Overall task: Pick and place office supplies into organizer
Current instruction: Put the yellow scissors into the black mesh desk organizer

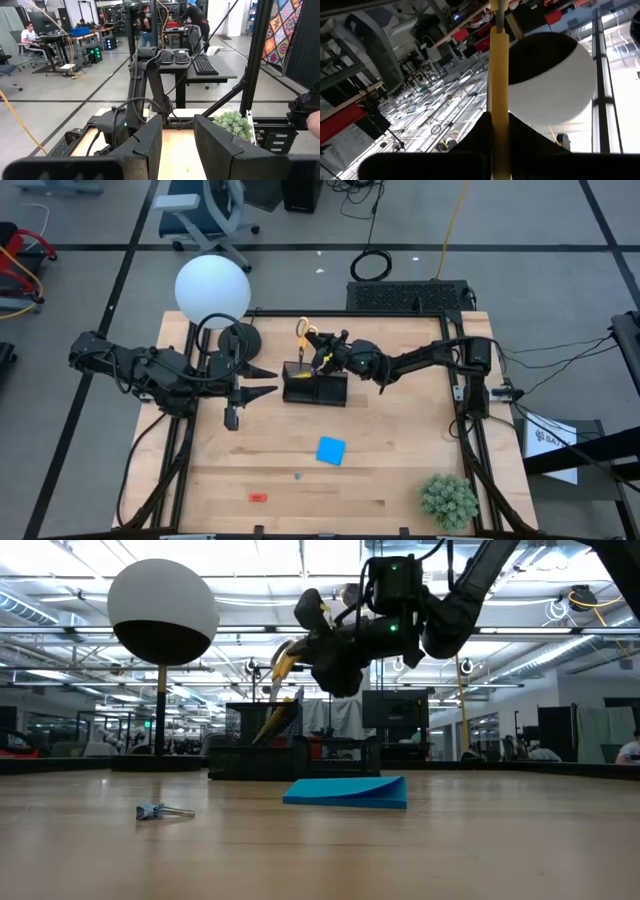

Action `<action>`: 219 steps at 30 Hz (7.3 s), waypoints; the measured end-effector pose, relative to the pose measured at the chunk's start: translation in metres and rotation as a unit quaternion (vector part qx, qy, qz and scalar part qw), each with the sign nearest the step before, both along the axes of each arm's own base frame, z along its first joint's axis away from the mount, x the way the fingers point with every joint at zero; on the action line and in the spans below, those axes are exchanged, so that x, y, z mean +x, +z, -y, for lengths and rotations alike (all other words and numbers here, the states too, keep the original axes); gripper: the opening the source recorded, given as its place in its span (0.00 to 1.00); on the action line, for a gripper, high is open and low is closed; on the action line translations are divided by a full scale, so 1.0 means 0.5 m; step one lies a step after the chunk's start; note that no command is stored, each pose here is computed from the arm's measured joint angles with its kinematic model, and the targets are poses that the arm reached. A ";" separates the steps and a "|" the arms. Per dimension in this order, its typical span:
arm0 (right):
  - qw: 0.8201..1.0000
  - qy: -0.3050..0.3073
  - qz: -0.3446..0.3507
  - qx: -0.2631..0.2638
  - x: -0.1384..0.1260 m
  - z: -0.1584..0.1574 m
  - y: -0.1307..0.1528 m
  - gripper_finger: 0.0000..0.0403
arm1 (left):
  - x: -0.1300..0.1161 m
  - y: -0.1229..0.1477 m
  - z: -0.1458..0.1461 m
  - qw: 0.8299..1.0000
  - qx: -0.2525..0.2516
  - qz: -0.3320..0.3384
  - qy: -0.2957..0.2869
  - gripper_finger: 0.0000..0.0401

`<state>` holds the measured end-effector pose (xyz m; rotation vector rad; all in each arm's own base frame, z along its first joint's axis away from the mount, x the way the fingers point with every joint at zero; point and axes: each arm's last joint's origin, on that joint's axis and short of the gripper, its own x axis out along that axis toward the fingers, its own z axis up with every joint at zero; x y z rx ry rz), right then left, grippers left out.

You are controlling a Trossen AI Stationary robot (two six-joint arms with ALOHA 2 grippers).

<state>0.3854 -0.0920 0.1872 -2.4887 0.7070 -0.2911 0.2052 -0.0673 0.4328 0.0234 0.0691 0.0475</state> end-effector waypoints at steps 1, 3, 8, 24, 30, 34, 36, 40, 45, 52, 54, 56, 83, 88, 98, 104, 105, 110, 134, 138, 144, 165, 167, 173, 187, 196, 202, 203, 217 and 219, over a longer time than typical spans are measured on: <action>1.000 0.002 0.005 -0.001 0.001 -0.003 0.002 0.05 | 0.000 0.000 0.000 1.000 0.000 0.000 0.000 0.30; 1.000 0.005 0.016 -0.003 0.002 -0.010 0.006 0.05 | 0.000 0.000 0.000 1.000 0.000 0.000 0.000 0.30; 1.000 0.024 0.008 0.001 0.008 -0.039 0.003 0.05 | 0.000 0.000 0.000 1.000 -0.001 0.000 -0.002 0.30; 0.997 0.040 0.012 0.070 0.011 -0.052 -0.010 0.20 | -0.003 0.000 0.010 1.000 -0.004 0.000 -0.016 0.30; 0.994 0.050 0.027 0.096 0.011 -0.053 -0.010 0.36 | -0.003 0.000 0.010 1.000 -0.002 0.000 -0.016 0.30; 0.992 0.051 0.035 0.110 0.011 -0.053 -0.009 0.40 | -0.003 0.000 0.010 1.000 0.000 0.000 -0.016 0.30; 0.991 0.051 0.039 0.116 0.011 -0.053 -0.010 0.41 | -0.003 0.000 0.010 1.000 0.000 0.000 -0.016 0.30; 0.990 0.052 0.053 0.119 0.011 -0.053 -0.005 0.41 | -0.003 0.000 0.010 1.000 0.000 0.000 -0.016 0.30; 0.990 0.039 0.077 0.114 0.010 -0.051 0.003 0.39 | -0.003 0.000 0.010 1.000 0.000 0.000 -0.016 0.30; 0.990 0.004 0.079 0.114 0.008 -0.048 0.003 0.38 | -0.003 0.000 0.010 1.000 -0.001 0.000 -0.016 0.30; 0.990 -0.009 0.087 0.113 0.007 -0.046 0.005 0.38 | -0.003 0.000 0.010 1.000 -0.001 0.000 -0.016 0.30; 0.989 -0.022 0.093 0.113 0.006 -0.045 0.006 0.38 | -0.003 0.000 0.010 1.000 -0.001 0.000 -0.016 0.30; 0.953 -0.056 0.206 0.217 0.001 -0.045 0.016 0.35 | -0.003 -0.001 0.010 1.000 0.001 -0.002 -0.016 0.30; 0.901 -0.083 0.286 0.316 -0.005 -0.040 0.022 0.35 | -0.003 -0.002 0.009 1.000 0.013 -0.006 -0.011 0.30; 0.714 -0.115 0.406 0.559 -0.048 -0.021 0.073 0.35 | -0.038 0.002 -0.026 0.998 0.047 -0.026 0.026 0.30; 0.517 -0.085 0.398 0.753 -0.110 0.018 0.135 0.35 | -0.087 0.018 -0.073 0.997 0.042 -0.015 0.065 0.30; 0.487 -0.084 0.393 0.776 -0.120 0.025 0.141 0.35 | -0.094 0.021 -0.080 0.996 0.041 -0.012 0.072 0.30; 0.380 -0.097 0.377 0.839 -0.171 0.066 0.170 0.35 | -0.114 0.017 -0.102 0.994 0.039 -0.009 0.100 0.30; 0.295 -0.312 0.274 0.860 -0.130 0.126 0.128 0.35 | -0.115 -0.030 -0.117 0.990 0.029 -0.062 0.123 0.30; 0.295 -0.360 0.247 0.850 -0.118 0.134 0.072 0.35 | -0.110 -0.072 -0.121 0.989 0.030 -0.055 0.132 0.30; 0.293 -0.427 0.211 0.829 -0.100 0.166 0.041 0.35 | -0.110 -0.132 -0.135 0.987 0.036 -0.034 0.154 0.30; 0.286 -0.463 0.133 0.828 -0.044 0.209 0.011 0.35 | -0.088 -0.211 -0.171 0.974 0.048 -0.069 0.211 0.30; 0.285 -0.467 0.131 0.827 -0.039 0.211 -0.004 0.35 | -0.089 -0.210 -0.175 0.973 0.046 -0.068 0.217 0.30; 0.280 -0.482 0.123 0.821 -0.031 0.215 -0.044 0.35 | -0.088 -0.209 -0.182 0.971 0.048 -0.067 0.226 0.30; 0.323 -0.508 0.131 0.788 -0.004 0.194 -0.092 0.35 | -0.089 -0.210 -0.189 0.968 0.047 -0.069 0.236 0.30; 0.323 -0.530 0.131 0.773 -0.016 0.199 -0.095 0.22 | -0.089 -0.210 -0.189 0.968 0.046 -0.069 0.235 0.30; 0.326 -0.530 0.129 0.772 -0.017 0.200 -0.095 0.06 | -0.089 -0.210 -0.189 0.969 0.046 -0.069 0.235 0.30; 0.330 -0.528 0.124 0.772 -0.017 0.200 -0.095 0.04 | -0.089 -0.210 -0.189 0.969 0.046 -0.069 0.235 0.30; 0.410 -0.524 0.098 0.740 -0.024 0.198 -0.082 0.02 | -0.089 -0.210 -0.189 0.969 0.047 -0.069 0.235 0.30; 0.426 -0.523 0.105 0.731 -0.026 0.197 -0.068 0.02 | -0.089 -0.210 -0.189 0.968 0.047 -0.069 0.235 0.30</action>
